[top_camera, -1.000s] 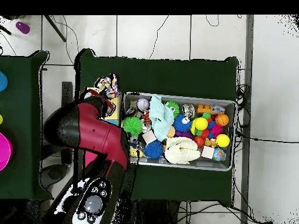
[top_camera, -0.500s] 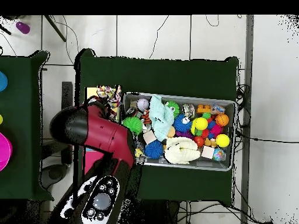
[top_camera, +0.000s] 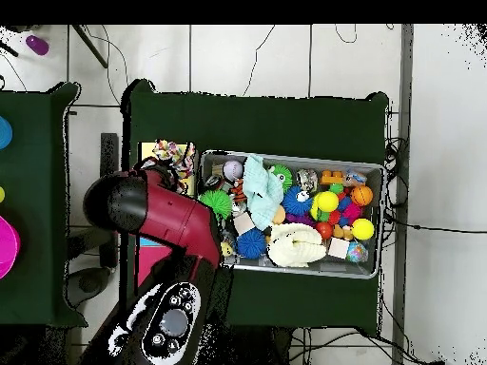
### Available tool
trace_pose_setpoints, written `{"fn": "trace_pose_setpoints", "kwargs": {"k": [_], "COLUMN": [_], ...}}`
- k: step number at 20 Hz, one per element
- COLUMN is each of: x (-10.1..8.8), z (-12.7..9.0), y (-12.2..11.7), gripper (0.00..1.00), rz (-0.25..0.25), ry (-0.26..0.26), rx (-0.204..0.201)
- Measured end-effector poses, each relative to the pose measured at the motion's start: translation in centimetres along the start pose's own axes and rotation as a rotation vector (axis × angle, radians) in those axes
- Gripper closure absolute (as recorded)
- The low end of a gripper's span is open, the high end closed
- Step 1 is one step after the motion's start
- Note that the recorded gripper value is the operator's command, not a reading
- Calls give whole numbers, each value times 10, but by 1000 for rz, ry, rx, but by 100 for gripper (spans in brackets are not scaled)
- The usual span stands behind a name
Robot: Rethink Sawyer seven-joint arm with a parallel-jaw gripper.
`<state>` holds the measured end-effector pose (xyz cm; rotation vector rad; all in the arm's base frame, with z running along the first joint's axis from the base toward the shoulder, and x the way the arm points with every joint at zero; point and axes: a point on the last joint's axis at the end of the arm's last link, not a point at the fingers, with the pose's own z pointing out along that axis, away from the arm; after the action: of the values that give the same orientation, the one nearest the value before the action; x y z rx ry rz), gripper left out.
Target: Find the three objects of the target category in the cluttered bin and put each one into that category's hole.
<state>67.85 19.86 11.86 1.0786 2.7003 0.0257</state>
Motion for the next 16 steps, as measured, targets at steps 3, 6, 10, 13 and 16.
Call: {"fn": "trace_pose_setpoints", "kwargs": {"k": [3, 6, 10, 13, 16], "x": [0, -1, -2, 1, 6], "z": [0, -1, -5, -8, -11], "y": [1, 2, 4, 11, 17], "gripper": [100, 100, 100, 100, 100], "rz": [5, 12, 25, 48, 69], "ry": [2, 3, 8, 26, 49], "rx": [-3, -7, -15, -37, -55]}}
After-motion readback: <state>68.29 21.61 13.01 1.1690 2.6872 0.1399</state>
